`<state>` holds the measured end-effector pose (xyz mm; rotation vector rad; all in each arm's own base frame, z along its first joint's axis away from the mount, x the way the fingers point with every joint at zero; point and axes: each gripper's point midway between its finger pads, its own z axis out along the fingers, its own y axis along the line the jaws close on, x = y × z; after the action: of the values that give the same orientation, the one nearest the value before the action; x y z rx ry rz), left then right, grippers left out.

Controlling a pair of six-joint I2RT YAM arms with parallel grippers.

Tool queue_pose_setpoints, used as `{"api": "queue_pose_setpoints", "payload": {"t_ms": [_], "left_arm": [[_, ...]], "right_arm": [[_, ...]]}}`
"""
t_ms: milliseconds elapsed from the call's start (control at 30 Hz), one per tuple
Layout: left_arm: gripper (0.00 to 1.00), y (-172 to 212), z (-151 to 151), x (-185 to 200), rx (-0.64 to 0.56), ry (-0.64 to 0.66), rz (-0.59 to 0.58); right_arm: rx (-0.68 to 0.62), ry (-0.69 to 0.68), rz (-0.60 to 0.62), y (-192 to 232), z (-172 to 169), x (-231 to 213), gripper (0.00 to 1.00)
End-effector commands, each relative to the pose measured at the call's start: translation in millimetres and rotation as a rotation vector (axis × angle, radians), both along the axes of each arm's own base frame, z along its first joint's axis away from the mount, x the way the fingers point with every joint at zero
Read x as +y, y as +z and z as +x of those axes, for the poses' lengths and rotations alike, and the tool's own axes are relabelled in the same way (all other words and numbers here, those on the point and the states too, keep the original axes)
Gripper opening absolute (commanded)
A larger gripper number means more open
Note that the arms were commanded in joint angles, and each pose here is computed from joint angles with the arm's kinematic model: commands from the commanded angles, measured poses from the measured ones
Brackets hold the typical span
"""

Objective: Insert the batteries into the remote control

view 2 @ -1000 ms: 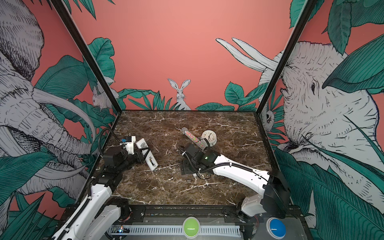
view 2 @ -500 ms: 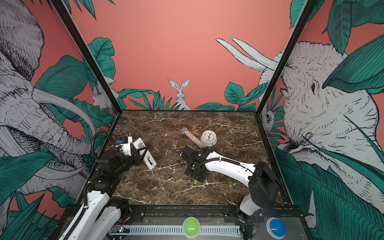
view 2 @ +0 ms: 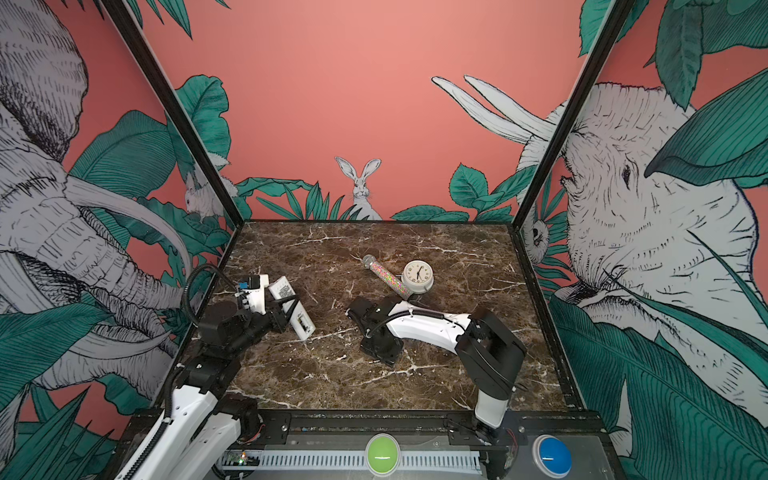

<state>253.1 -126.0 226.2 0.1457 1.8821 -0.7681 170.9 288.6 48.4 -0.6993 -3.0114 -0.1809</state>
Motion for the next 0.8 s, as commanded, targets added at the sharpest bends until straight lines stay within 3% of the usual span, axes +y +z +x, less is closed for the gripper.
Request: {"api": "queue_pose_setpoints", "payload": {"t_ms": [0, 467, 767], "left_arm": [[0.00, 2.8, -0.1, -0.9, -0.029, 0.000, 0.005], [0.00, 1.5, 1.7, -2.6, -0.020, -0.005, 0.008], [0.00, -0.9, 1.7, -2.8, -0.013, -0.007, 0.008]], "right_arm": [[-0.003, -0.186, -0.021, -1.9, 7.5, 1.6, 0.58], [0.029, -0.165, -0.041, -22.9, 3.1, -1.8, 0.53], [0.041, -0.153, -0.060, -35.1, -2.4, -9.2, 0.43]]}}
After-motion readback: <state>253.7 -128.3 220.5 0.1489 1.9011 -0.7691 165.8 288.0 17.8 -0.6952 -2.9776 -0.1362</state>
